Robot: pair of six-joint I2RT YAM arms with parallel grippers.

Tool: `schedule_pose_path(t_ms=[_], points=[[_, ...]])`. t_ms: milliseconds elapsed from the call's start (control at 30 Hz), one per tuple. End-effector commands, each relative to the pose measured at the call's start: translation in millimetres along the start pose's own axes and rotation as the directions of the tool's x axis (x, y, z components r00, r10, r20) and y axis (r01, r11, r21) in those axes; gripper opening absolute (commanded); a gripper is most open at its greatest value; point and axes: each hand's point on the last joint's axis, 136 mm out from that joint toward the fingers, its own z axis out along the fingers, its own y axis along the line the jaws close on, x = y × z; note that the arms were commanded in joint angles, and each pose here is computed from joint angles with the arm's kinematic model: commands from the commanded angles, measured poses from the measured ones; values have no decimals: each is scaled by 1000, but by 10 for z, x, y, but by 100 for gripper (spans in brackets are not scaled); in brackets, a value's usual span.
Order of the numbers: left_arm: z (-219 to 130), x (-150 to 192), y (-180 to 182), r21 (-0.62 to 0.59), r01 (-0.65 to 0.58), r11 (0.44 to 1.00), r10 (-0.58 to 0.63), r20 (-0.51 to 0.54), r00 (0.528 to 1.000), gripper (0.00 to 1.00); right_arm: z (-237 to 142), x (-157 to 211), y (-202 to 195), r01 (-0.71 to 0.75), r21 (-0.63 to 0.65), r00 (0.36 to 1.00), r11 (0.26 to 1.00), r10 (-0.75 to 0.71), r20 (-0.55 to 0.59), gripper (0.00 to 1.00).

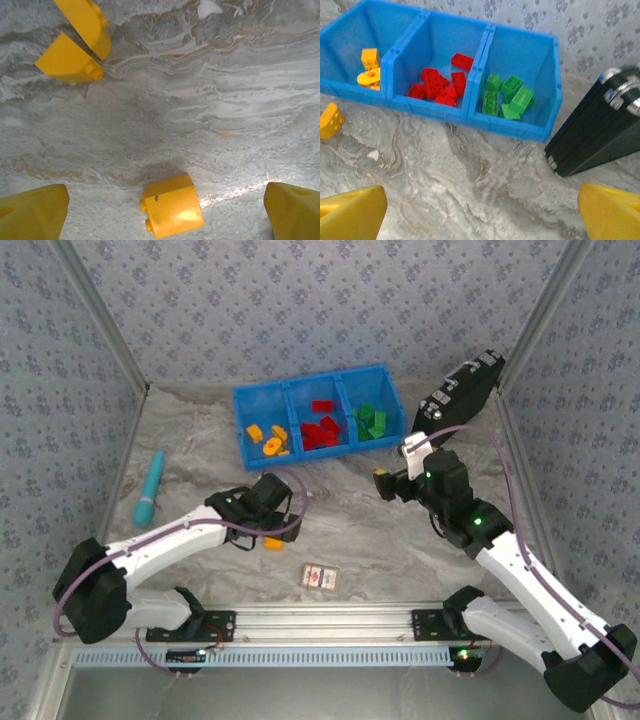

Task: Sort the legos into containers by color
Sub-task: Pick up the lego from the middle-left of the table.

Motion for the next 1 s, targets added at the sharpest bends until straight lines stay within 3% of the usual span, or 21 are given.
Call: schedule_pose_path(t_ms=[0, 133, 333, 967], points=[[49, 34, 7, -37, 57, 998, -57, 11, 998, 98, -30, 166, 47, -57, -35, 997, 998, 56, -46, 100], [90, 150, 30, -72, 103, 992, -103, 1, 995, 95, 32, 289, -99, -157, 50, 985, 986, 160, -64, 99], [210, 347, 21, -95, 151, 984, -154, -23, 988, 87, 167, 369, -28, -169, -23, 980, 985, 165, -111, 100], [527, 584, -49, -109, 187, 976, -197, -91, 976, 66, 227, 413, -103, -205, -18, 972, 978, 202, -123, 100]])
